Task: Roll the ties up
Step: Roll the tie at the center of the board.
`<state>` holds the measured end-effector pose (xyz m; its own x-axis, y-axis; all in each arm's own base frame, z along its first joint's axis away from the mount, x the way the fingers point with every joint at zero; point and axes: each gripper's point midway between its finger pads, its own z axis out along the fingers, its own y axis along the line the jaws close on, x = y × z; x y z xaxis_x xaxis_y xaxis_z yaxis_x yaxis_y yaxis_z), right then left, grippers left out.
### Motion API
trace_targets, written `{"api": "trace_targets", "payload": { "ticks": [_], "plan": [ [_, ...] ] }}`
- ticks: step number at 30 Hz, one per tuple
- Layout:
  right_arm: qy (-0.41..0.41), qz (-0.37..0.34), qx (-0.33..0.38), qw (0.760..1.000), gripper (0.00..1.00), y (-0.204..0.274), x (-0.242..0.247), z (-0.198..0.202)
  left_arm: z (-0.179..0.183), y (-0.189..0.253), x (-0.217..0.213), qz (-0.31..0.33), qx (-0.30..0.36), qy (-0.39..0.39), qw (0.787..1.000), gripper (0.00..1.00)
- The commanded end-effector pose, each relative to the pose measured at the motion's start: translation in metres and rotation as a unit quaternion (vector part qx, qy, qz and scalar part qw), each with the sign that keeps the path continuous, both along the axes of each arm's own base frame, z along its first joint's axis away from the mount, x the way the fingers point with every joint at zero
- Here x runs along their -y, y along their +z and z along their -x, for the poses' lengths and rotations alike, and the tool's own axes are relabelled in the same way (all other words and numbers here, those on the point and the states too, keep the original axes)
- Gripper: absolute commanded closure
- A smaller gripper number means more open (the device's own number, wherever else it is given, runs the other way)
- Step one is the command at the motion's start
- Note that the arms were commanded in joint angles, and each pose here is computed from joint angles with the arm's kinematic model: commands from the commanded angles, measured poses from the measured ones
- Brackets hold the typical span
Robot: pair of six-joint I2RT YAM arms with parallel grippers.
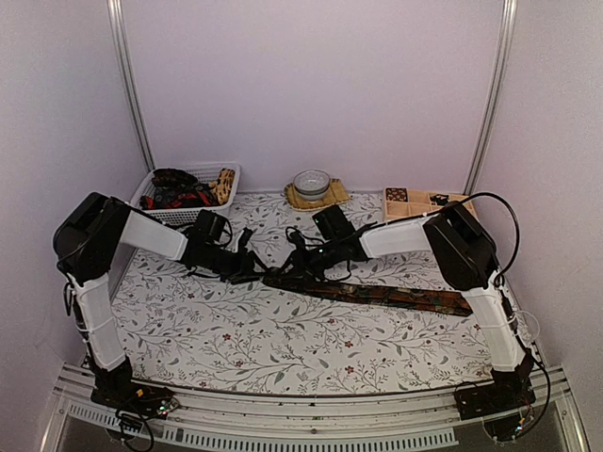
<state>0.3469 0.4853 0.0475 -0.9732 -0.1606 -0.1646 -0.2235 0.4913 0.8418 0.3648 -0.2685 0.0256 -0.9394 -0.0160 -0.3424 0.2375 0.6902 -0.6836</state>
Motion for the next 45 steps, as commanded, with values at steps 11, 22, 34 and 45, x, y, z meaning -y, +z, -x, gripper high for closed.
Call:
{"api": "trace_targets", "payload": {
  "ticks": [11,22,34,45],
  "plan": [
    [0.013,0.05,-0.043,0.998,0.89,-0.064,0.011,0.01,0.005,-0.02,0.007,0.017,-0.016,-0.018,1.0,0.52],
    [0.013,0.077,-0.075,0.994,0.96,-0.096,0.026,0.014,0.013,-0.027,0.015,0.045,-0.038,-0.035,0.998,0.47],
    [0.013,0.079,-0.079,0.994,0.96,-0.102,0.028,0.015,0.035,-0.039,0.025,0.097,-0.074,-0.053,0.991,0.52],
    [0.011,0.077,-0.079,0.994,0.97,-0.102,0.028,0.015,0.047,-0.052,0.026,0.102,-0.105,-0.044,0.988,0.7]
  ]
}}
